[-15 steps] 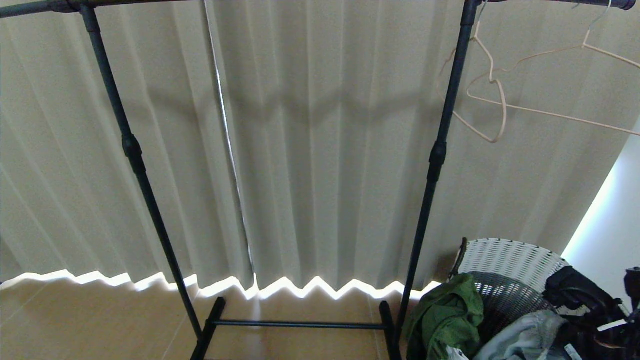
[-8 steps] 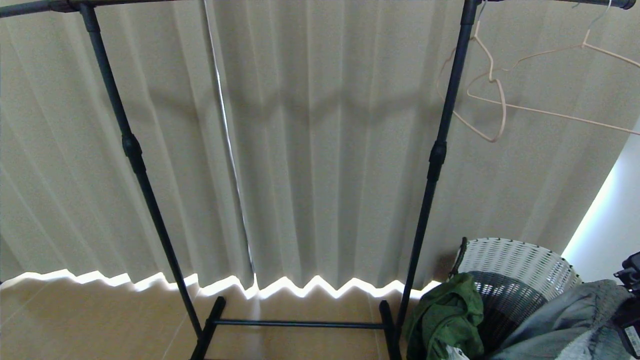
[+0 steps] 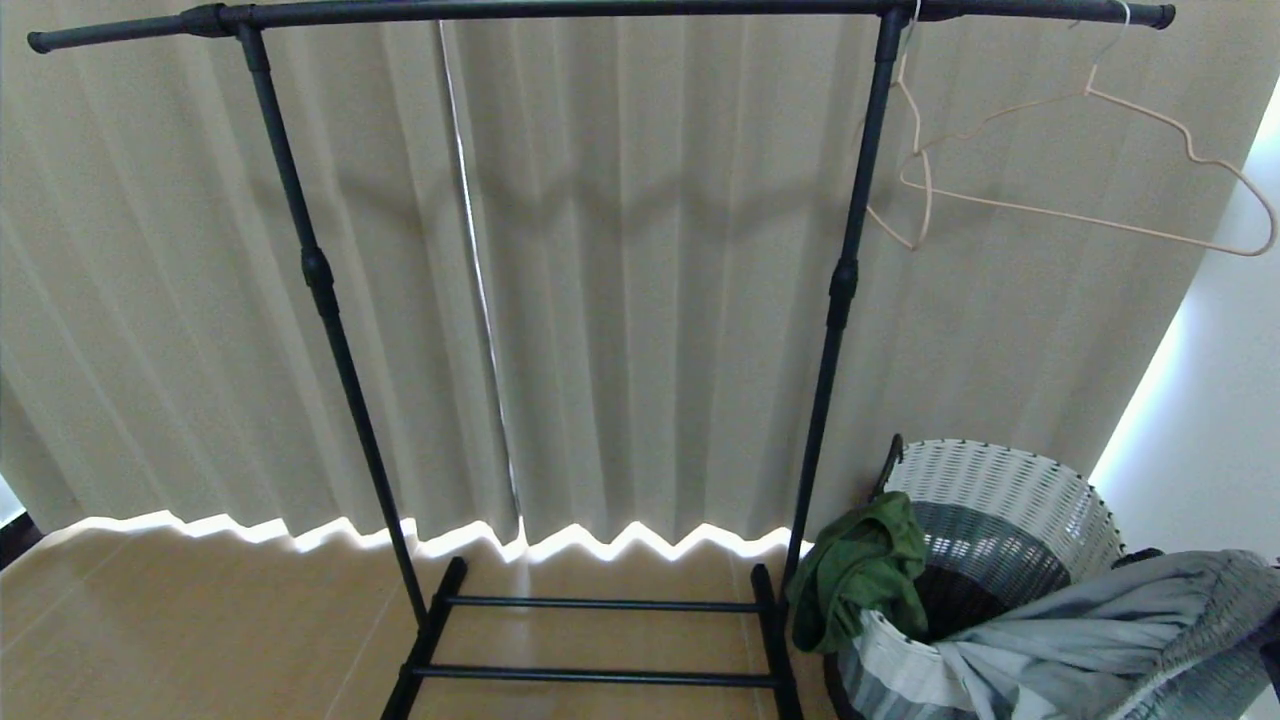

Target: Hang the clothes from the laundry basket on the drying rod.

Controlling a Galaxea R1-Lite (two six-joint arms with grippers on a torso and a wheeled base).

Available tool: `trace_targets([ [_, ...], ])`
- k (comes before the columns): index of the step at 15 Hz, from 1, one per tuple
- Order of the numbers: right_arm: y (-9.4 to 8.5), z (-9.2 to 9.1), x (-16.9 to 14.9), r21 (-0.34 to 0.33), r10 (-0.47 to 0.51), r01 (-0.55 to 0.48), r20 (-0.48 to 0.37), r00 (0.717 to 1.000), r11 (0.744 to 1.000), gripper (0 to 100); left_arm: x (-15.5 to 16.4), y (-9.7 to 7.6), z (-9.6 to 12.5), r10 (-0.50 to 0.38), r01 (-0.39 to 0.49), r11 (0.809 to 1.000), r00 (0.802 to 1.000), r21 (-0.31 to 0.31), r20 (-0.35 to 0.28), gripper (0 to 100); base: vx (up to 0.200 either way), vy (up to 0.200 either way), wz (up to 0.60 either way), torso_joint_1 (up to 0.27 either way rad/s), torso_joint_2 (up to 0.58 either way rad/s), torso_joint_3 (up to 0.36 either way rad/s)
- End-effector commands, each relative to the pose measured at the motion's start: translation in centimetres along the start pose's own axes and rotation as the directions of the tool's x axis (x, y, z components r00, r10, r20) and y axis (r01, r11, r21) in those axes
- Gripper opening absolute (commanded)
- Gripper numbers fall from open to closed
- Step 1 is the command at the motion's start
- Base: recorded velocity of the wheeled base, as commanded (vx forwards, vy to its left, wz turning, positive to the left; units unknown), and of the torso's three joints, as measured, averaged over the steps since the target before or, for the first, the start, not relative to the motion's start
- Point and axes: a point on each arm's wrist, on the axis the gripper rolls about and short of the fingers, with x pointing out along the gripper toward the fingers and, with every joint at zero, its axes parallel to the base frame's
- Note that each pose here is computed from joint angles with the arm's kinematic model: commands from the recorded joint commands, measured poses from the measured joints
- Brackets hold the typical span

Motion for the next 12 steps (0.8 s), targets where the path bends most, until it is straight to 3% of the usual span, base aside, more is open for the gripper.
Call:
trace_targets([
  [1,0.10,-0.19,-0.09,-0.001,0.002,-0.002,-0.001,1.000,1.000,0,0.00,0.00,0.00,0.001,-0.001,1.000,1.000,0.000,0.001,100,-0.200,0.000,0.00,0.012,0.00,0.002],
  [4,0.20,-0.43,-0.28,-0.001,0.005,-0.005,0.001,1.000,1.000,0,0.00,0.00,0.00,0.001,-0.001,1.000,1.000,0.000,0.001,100,-0.200,0.000,0.00,0.005,0.00,0.002],
  [8,0.42,-1.00,-0.82,0.000,0.002,-0.002,0.005,1.000,1.000,0,0.00,0.00,0.00,-0.001,0.001,1.000,1.000,0.000,0.001,100,0.000,0.000,0.00,0.000,0.00,0.000],
  [12,0.41,-0.98,-0.99,-0.001,0.000,0.001,0.016,1.000,1.000,0,0.00,0.00,0.00,0.002,-0.002,1.000,1.000,-0.003,0.001,100,0.000,0.200,0.00,0.004,0.00,0.004],
])
